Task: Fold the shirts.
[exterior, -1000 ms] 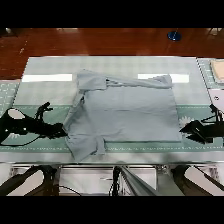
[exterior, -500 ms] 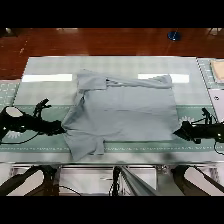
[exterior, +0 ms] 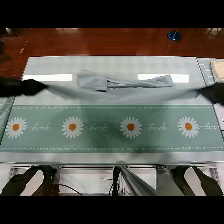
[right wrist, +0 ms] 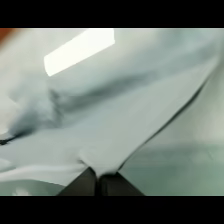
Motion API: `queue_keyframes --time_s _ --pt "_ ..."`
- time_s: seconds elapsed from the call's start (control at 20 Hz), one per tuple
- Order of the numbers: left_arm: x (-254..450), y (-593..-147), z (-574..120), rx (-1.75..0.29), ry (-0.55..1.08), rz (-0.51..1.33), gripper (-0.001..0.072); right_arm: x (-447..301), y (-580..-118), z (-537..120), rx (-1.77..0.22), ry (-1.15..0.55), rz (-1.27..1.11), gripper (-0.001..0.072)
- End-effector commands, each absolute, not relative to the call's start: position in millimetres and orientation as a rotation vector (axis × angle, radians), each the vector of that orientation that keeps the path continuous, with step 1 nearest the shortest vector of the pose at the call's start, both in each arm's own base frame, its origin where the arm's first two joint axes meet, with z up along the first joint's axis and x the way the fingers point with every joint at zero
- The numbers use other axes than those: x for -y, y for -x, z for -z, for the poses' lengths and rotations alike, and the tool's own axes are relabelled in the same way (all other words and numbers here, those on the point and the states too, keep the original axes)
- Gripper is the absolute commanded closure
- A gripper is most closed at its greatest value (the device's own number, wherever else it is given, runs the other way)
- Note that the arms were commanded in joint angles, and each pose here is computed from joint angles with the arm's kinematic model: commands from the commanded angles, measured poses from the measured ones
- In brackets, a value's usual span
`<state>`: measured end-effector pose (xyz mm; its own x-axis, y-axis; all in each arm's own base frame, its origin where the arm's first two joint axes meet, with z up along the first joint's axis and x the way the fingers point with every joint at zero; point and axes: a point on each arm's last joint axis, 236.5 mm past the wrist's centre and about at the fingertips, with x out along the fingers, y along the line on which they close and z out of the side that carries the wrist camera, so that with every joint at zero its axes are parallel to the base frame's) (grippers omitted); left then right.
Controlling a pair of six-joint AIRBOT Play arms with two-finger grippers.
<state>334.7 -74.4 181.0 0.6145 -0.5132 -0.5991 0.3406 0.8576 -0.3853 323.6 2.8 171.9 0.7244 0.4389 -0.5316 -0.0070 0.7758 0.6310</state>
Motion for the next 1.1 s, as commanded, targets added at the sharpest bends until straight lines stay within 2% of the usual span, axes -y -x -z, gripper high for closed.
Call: queue_keyframes --time_s 0.0,0.15,0.3,0.45,0.55,0.7,0.8,0.9,1.05 --pt "96 -288 -362 -0.322 0.07 0.528 0.0686 -50 -291 -351 -0.359 -0.502 -0.398 0.0687" --pt "97 -221 -462 -0.067 -0.08 0.434 0.0686 -74 -245 -448 -0.169 -0.315 -0.38 0.0687" --pt "83 -153 -517 0.104 -0.202 0.269 0.0686 -68 -194 -505 -0.036 -0.12 -0.185 0.0687" --pt "72 -99 -527 0.136 -0.265 0.15 0.0686 -51 -142 -520 -0.017 0.017 0.038 0.0687" --pt "63 -80 -505 0.037 -0.235 0.1 0.0686 -51 -123 -501 -0.101 0.02 0.082 0.0687" --pt "54 -74 -448 -0.215 -0.226 0.09 0.0686 -49 -118 -455 -0.303 0.003 0.08 0.0687" --pt "48 -84 -417 -0.353 -0.208 0.088 0.0686 -44 -130 -441 -0.36 -0.023 0.063 0.0687" --pt "40 -110 -390 -0.457 -0.17 0.092 0.0686 -30 -151 -411 -0.472 -0.075 0.049 0.0688" --pt "27 -171 -330 -0.624 -0.086 0.125 0.0686 0 -191 -328 -0.74 -0.206 0.03 0.0687"
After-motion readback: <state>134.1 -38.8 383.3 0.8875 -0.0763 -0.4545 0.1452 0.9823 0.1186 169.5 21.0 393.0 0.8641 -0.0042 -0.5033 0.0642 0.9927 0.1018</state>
